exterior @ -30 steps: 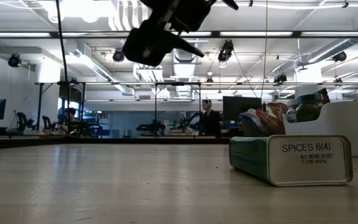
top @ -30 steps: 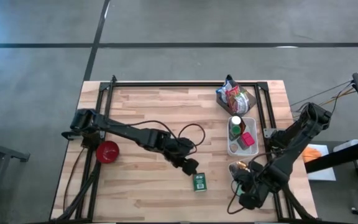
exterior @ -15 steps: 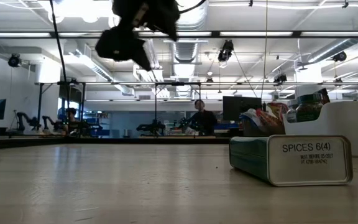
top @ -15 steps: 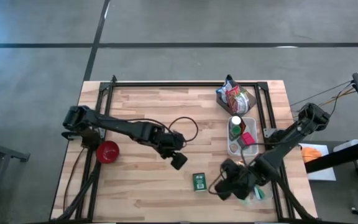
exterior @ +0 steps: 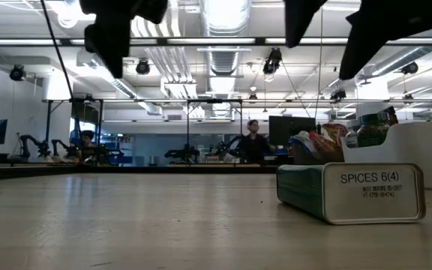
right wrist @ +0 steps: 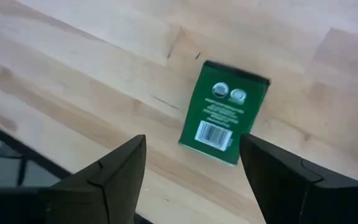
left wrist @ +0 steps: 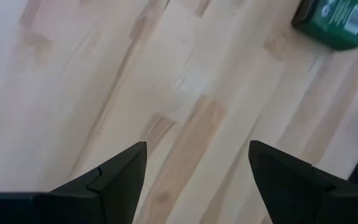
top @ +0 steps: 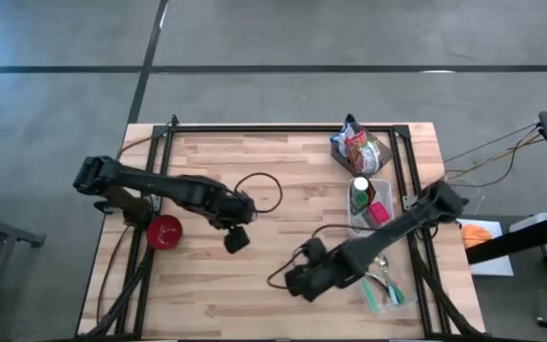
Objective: Pick & Place Food Item
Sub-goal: Put the green seasoning can into the white bin
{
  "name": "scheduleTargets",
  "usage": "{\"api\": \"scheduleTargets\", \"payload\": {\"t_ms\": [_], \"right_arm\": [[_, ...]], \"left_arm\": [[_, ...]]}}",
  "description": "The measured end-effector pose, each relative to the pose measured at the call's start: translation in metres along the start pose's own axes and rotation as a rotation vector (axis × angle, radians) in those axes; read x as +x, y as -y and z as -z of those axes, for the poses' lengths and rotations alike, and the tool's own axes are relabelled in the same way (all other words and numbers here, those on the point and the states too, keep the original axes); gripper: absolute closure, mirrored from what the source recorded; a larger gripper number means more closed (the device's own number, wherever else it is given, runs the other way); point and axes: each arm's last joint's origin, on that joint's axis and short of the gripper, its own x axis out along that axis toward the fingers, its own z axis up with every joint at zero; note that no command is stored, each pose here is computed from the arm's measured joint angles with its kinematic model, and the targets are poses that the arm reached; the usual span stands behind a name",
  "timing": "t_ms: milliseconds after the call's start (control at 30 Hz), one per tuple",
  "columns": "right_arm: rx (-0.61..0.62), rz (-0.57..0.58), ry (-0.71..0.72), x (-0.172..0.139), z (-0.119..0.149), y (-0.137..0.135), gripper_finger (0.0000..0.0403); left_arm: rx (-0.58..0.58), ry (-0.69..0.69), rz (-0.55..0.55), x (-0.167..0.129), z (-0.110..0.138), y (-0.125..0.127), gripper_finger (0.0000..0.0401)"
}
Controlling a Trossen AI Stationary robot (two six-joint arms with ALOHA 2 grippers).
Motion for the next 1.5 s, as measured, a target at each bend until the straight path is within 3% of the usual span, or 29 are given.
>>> {"api": "scheduleTargets", "payload": {"t_ms": [167, 333, 467, 667, 867, 1267, 1500], "right_arm": [[0.005, 0.100, 0.000, 0.017, 0.006, -0.024, 0.0148], [0.037, 0.244, -0.001, 0.033, 0.009, -0.034, 0.0148], [0.045, 0.322, 0.008, 0.046, 0.010, -0.037, 0.0148], [0.088, 0.388, -0.056, 0.070, 0.008, -0.037, 0.0148], [0.101, 0.401, -0.058, 0.077, 0.004, -0.035, 0.0148], [-0.037, 0.383, -0.083, 0.075, 0.002, -0.037, 0.0148], [0.036, 0.388, -0.050, 0.074, -0.002, -0.037, 0.0148]], "left_arm": [[0.004, 0.020, 0.007, -0.005, 0.026, -0.023, 0.0118], [0.002, 0.132, 0.105, -0.004, 0.047, -0.041, 0.0118], [0.004, 0.186, 0.210, 0.000, 0.057, -0.049, 0.0118], [0.012, 0.162, 0.255, 0.005, 0.061, -0.051, 0.0118], [0.029, 0.158, 0.256, 0.005, 0.061, -0.052, 0.0118], [0.038, 0.156, 0.260, 0.005, 0.061, -0.052, 0.0118], [0.038, 0.156, 0.259, 0.005, 0.061, -0.052, 0.0118]]}}
